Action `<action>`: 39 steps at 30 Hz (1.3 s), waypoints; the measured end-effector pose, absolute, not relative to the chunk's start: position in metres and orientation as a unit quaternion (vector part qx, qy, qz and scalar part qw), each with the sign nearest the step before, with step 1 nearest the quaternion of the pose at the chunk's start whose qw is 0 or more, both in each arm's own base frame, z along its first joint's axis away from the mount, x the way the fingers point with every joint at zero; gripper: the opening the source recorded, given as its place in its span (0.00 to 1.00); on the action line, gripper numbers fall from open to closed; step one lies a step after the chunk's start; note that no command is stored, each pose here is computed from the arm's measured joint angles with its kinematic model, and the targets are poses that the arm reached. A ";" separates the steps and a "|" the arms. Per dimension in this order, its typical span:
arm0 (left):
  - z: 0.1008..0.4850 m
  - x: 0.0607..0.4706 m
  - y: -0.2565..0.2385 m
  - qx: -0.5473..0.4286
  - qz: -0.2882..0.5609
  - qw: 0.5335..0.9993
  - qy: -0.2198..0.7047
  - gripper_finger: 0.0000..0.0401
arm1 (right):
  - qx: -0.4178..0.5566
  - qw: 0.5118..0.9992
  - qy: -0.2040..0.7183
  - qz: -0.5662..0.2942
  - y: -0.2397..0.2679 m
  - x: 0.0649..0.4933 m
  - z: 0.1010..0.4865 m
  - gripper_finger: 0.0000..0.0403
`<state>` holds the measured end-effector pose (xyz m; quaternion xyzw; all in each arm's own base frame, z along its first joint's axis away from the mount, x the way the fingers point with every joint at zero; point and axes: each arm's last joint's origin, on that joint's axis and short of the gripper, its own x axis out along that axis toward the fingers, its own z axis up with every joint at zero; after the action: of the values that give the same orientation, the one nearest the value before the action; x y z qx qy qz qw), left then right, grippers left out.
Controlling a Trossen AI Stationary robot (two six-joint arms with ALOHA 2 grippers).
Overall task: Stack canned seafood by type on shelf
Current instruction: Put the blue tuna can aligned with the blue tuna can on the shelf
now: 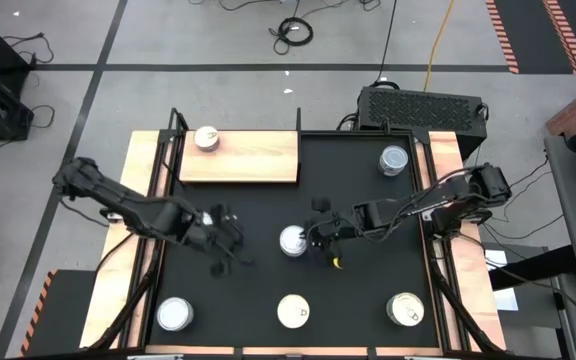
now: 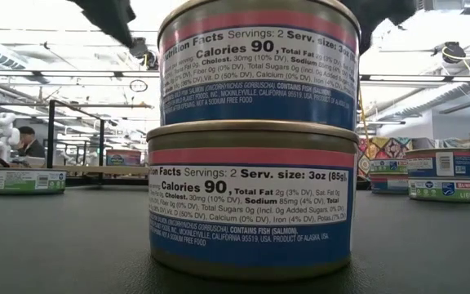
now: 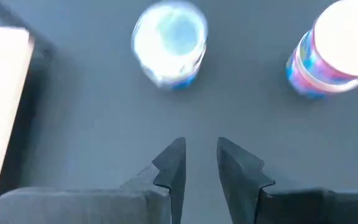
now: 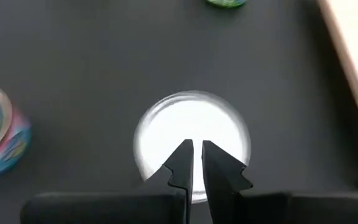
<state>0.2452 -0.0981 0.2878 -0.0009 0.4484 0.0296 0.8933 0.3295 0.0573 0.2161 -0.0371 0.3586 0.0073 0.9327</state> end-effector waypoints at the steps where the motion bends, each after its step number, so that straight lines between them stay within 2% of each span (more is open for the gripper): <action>1: 0.284 0.252 -0.103 0.006 0.023 0.902 0.432 0.23 | -0.035 0.928 0.372 0.009 0.061 0.328 0.218 0.07; 5: 0.263 0.278 -0.123 0.030 -0.061 0.923 0.378 0.23 | -0.018 0.911 0.412 0.011 0.076 0.323 0.227 0.07; 10: 0.242 0.300 -0.151 0.133 -0.168 0.920 0.329 0.23 | -0.011 0.903 0.429 0.025 0.095 0.316 0.225 0.07; 17: 0.240 0.306 -0.192 0.315 -0.266 0.868 0.276 0.23 | 0.000 0.902 0.431 0.039 0.116 0.308 0.225 0.07; 23: 0.228 0.312 -0.219 0.455 -0.273 0.810 0.250 0.23 | -0.011 0.905 0.424 0.032 0.126 0.304 0.226 0.07; 39: 0.216 0.321 -0.222 0.458 -0.311 0.787 0.272 0.23 | -0.016 0.905 0.423 0.038 0.129 0.303 0.226 0.07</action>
<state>0.3214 -0.2216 0.2156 0.4579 0.2724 -0.3115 0.7869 0.3033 0.1287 0.2258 -0.0159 0.4226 0.0377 0.9054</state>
